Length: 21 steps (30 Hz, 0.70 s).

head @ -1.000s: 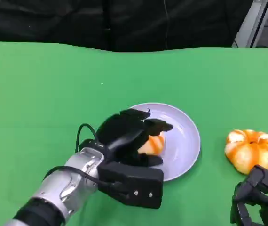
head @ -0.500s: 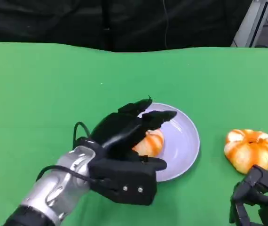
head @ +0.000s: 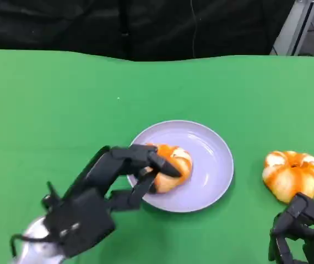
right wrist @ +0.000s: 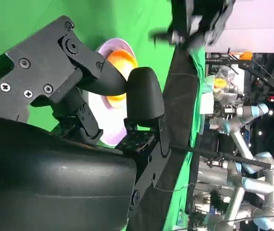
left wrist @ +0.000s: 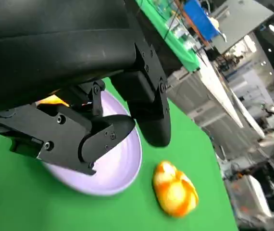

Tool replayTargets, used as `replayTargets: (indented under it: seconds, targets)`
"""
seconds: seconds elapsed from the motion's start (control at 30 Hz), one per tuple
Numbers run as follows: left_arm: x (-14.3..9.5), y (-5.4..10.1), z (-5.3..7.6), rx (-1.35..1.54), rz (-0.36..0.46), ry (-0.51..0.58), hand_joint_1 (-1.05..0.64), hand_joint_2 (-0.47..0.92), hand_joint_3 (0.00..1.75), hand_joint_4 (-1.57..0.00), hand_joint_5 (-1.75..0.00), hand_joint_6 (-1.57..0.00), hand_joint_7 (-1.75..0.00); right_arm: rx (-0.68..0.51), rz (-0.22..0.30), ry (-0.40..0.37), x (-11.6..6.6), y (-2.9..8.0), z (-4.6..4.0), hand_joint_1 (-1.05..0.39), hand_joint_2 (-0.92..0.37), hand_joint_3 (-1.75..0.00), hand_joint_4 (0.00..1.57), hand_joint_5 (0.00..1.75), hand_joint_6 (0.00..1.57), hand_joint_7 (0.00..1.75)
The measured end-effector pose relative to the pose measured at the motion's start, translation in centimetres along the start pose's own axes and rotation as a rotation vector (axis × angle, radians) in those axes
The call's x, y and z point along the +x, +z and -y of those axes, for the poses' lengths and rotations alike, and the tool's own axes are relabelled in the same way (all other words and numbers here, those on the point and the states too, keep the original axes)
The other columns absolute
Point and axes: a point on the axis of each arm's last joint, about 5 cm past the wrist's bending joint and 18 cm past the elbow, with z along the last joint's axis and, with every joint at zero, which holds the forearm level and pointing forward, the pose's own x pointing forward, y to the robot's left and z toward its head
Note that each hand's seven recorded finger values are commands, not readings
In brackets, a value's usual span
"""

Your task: Grasp the bread from the table and place it into the plate.

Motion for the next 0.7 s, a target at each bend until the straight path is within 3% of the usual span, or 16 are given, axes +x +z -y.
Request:
replayTargets:
  seconds: [0.23,0.57,0.7]
  targets:
    - [-5.3,-0.1,-1.3,-0.149,-0.035,0.055,-0.14,0.55,1.25,-0.79,-1.75,-0.67,-1.74,-0.008,0.002,0.002,0.2,0.0,-0.03,-0.15,-0.5,-1.29,0.86,1.75,0.77,1.59]
    - [-11.7,-1.8,-1.9,-0.336,-0.127,0.209,-0.08,0.55,1.22,-0.8,-1.75,-0.7,-1.69,-0.014,0.006,0.008,0.5,-0.3,0.02,-0.15,-0.51,-1.28,0.86,1.75,0.77,1.58]
    - [-13.3,-2.8,-1.8,-0.394,-0.175,0.262,-0.13,0.57,1.19,-0.82,-1.75,-0.72,-1.67,-0.012,0.005,0.013,0.5,-0.3,0.07,-0.16,-0.51,-1.27,0.87,1.75,0.77,1.58]
